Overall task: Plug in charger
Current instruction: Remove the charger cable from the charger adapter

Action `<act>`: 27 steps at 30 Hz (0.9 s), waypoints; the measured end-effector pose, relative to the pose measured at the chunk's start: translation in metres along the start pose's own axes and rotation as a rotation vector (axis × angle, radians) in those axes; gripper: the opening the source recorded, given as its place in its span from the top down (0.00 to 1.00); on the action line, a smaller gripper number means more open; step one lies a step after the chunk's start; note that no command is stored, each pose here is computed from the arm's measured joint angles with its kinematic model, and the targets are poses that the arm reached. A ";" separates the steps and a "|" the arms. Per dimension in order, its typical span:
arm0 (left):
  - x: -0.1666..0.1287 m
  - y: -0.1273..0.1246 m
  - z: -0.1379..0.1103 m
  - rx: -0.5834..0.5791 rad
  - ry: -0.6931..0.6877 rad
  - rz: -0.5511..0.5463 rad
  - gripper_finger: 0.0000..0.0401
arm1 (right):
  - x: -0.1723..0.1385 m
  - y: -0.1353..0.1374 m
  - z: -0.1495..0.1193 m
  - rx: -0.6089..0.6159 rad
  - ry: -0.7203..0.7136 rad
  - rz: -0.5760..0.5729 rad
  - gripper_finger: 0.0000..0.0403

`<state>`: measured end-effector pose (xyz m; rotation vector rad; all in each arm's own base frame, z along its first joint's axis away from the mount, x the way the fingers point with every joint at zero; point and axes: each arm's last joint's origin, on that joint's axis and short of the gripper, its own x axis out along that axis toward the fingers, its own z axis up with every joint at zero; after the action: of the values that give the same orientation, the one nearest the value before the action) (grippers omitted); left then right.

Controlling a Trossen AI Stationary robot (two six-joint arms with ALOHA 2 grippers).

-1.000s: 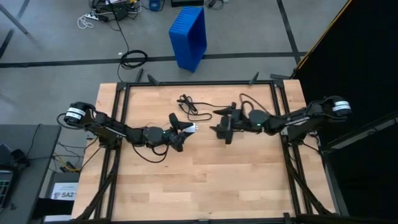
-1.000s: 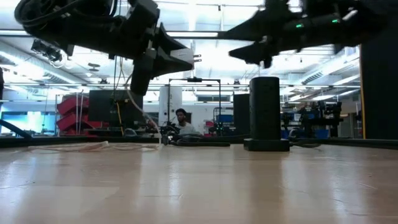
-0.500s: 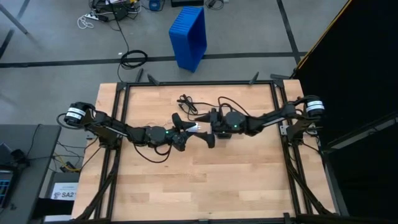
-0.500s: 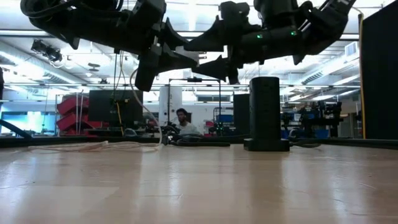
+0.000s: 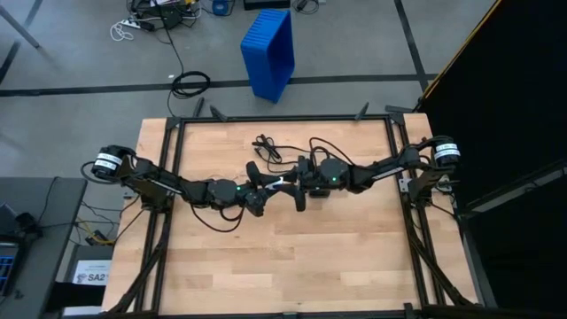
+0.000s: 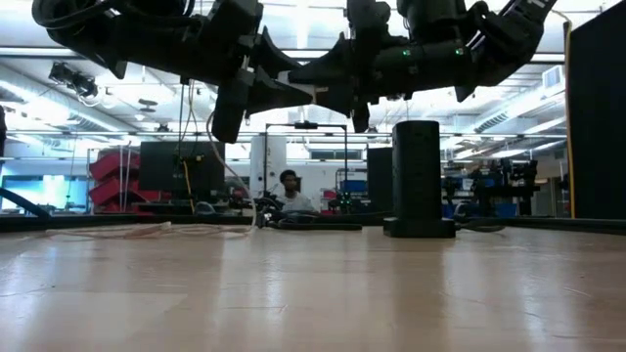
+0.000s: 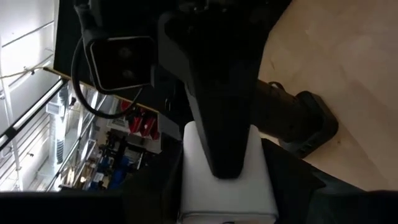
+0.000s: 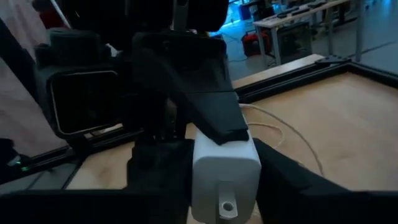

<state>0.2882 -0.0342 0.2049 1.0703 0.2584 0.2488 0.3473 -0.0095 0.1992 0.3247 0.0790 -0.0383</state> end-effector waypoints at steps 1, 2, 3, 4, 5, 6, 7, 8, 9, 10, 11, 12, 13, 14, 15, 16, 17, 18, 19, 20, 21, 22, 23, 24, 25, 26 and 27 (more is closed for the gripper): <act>0.000 0.000 0.000 0.000 0.000 0.000 0.61 | 0.000 -0.001 0.000 0.002 0.004 0.011 0.78; 0.000 0.000 0.000 0.000 0.000 0.000 0.61 | 0.000 -0.001 0.000 0.002 0.007 0.017 0.78; 0.000 0.000 0.000 -0.001 0.000 0.000 0.61 | 0.000 -0.001 0.000 0.001 0.010 0.022 0.78; 0.000 0.000 0.000 -0.002 -0.001 -0.001 0.61 | 0.000 -0.001 0.000 0.001 0.013 0.021 0.78; 0.000 0.000 0.000 -0.002 -0.002 -0.001 0.61 | 0.000 -0.001 0.000 -0.001 0.015 0.021 0.78; 0.000 0.000 0.000 -0.001 0.003 0.002 0.61 | 0.000 -0.001 0.000 -0.005 0.017 0.021 0.78; 0.000 0.000 0.000 0.004 0.013 0.007 0.59 | 0.000 -0.002 0.000 -0.012 0.019 0.021 0.78; -0.001 0.000 0.000 0.013 0.025 0.014 0.56 | 0.000 -0.001 0.000 -0.020 0.020 0.020 0.78; -0.001 0.000 0.001 0.020 0.047 0.029 0.52 | 0.000 -0.001 0.000 -0.027 0.021 0.018 0.78; -0.002 -0.001 0.001 0.034 0.082 0.045 0.49 | 0.000 -0.002 0.000 -0.031 0.022 0.016 0.78; -0.003 -0.001 0.002 0.047 0.109 0.060 0.45 | 0.000 -0.002 0.000 -0.033 0.023 0.014 0.78; -0.004 -0.001 0.003 0.049 0.128 0.074 0.42 | 0.000 -0.003 0.000 -0.038 0.022 0.010 0.78; -0.005 -0.002 0.004 0.054 0.140 0.078 0.39 | 0.000 -0.003 0.000 -0.039 0.023 0.007 0.78; -0.007 -0.003 0.005 0.057 0.146 0.081 0.37 | 0.000 -0.003 0.000 -0.039 0.026 0.008 0.78; -0.008 -0.004 0.006 0.065 0.150 0.082 0.35 | 0.000 -0.004 -0.001 -0.038 0.031 0.008 0.78; -0.009 -0.006 0.007 0.070 0.147 0.080 0.34 | 0.000 -0.005 -0.001 -0.037 0.034 0.009 0.78; -0.010 -0.007 0.008 0.072 0.146 0.078 0.34 | 0.000 -0.005 -0.001 -0.037 0.037 0.010 0.78; -0.011 -0.008 0.009 0.074 0.150 0.078 0.34 | 0.000 -0.005 -0.001 -0.037 0.039 0.011 0.78; -0.012 -0.009 0.010 0.078 0.158 0.078 0.35 | -0.001 -0.005 -0.001 -0.037 0.040 0.012 0.78; -0.013 -0.009 0.010 0.082 0.172 0.083 0.36 | -0.001 -0.006 -0.001 -0.037 0.042 0.012 0.78; -0.013 -0.009 0.010 0.087 0.186 0.085 0.37 | -0.001 -0.006 -0.001 -0.037 0.043 0.012 0.78; -0.013 -0.010 0.009 0.092 0.201 0.086 0.38 | -0.001 -0.006 -0.001 -0.037 0.044 0.008 0.78; -0.013 -0.010 0.008 0.096 0.210 0.085 0.40 | -0.001 -0.007 -0.001 -0.037 0.046 0.005 0.78; -0.013 -0.011 0.008 0.100 0.216 0.083 0.41 | -0.001 -0.007 -0.002 -0.037 0.047 0.003 0.78; -0.013 -0.011 0.008 0.103 0.218 0.079 0.43 | -0.001 -0.007 -0.002 -0.037 0.049 0.003 0.78; -0.013 -0.011 0.007 0.107 0.220 0.075 0.44 | -0.001 -0.007 -0.002 -0.036 0.053 0.002 0.78; -0.013 -0.012 0.007 0.110 0.223 0.071 0.46 | -0.001 -0.007 -0.003 -0.036 0.059 0.000 0.78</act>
<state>0.2791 -0.0498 0.1987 1.1631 0.4383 0.4224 0.3461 -0.0152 0.1946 0.2896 0.1382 -0.0271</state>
